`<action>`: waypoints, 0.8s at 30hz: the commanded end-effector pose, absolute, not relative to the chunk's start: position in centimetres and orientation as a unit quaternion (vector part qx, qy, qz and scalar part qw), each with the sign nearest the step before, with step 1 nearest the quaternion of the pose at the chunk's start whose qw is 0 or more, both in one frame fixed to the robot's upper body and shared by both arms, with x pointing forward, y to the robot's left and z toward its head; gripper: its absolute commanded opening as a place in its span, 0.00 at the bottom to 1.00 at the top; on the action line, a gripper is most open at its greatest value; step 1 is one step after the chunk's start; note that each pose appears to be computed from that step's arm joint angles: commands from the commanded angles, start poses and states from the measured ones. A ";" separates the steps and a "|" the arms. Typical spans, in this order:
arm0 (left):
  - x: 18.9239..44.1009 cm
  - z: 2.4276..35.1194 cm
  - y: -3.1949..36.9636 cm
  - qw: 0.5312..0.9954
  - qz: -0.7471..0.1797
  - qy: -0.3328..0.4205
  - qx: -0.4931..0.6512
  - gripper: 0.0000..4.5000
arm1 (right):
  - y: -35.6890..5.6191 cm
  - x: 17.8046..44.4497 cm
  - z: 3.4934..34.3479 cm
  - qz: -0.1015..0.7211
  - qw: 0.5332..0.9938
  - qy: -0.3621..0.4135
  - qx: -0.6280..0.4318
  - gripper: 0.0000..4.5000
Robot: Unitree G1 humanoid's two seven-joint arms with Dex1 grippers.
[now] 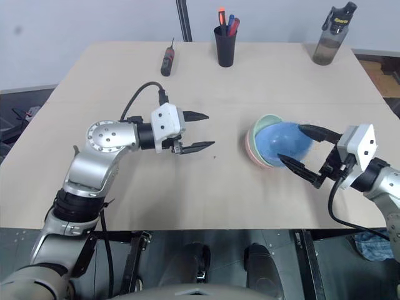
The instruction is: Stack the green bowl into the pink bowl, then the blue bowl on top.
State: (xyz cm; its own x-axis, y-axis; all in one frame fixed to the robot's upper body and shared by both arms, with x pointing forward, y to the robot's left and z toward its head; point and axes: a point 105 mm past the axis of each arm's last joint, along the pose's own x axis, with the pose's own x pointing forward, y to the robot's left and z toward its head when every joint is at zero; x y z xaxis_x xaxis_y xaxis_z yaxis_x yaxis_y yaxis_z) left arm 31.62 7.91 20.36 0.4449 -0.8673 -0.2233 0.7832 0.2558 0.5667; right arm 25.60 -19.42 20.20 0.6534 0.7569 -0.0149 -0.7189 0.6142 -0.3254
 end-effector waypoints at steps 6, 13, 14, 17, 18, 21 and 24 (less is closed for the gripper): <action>30.4 22.1 8.4 0.817 -0.504 -0.112 0.255 0.75 | -18.8 25.5 21.8 0.415 0.889 -0.102 -0.163 0.97; 29.6 21.3 10.1 0.849 -0.483 -0.090 0.196 0.75 | -17.8 26.3 20.9 0.434 0.882 -0.091 -0.159 0.97; 29.5 21.3 10.3 0.853 -0.477 -0.089 0.193 0.75 | -17.6 26.4 20.8 0.438 0.880 -0.091 -0.160 0.97; 28.9 21.0 11.2 0.861 -0.469 -0.077 0.183 0.75 | -17.5 26.3 21.1 0.446 0.875 -0.094 -0.163 0.97; 28.4 20.9 11.6 0.861 -0.474 -0.068 0.169 0.75 | -17.6 26.2 21.2 0.447 0.874 -0.093 -0.166 0.97; 26.8 21.7 13.2 0.865 -0.480 -0.072 0.126 0.97 | -19.0 25.9 20.8 0.448 0.877 -0.051 -0.166 0.97; 25.7 20.9 16.4 0.886 -0.442 -0.034 0.136 0.97 | -21.6 25.9 21.0 0.413 0.891 -0.015 -0.188 0.97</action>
State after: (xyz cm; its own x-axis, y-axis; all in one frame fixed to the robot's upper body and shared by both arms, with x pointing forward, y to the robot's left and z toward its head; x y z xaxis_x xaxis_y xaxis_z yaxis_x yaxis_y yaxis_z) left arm 26.84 14.97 19.93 0.5801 -0.8122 -0.0615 0.7991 0.5528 0.2365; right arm 26.02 -19.69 19.66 0.6105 0.7822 -0.1244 -0.7729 0.5541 -0.3092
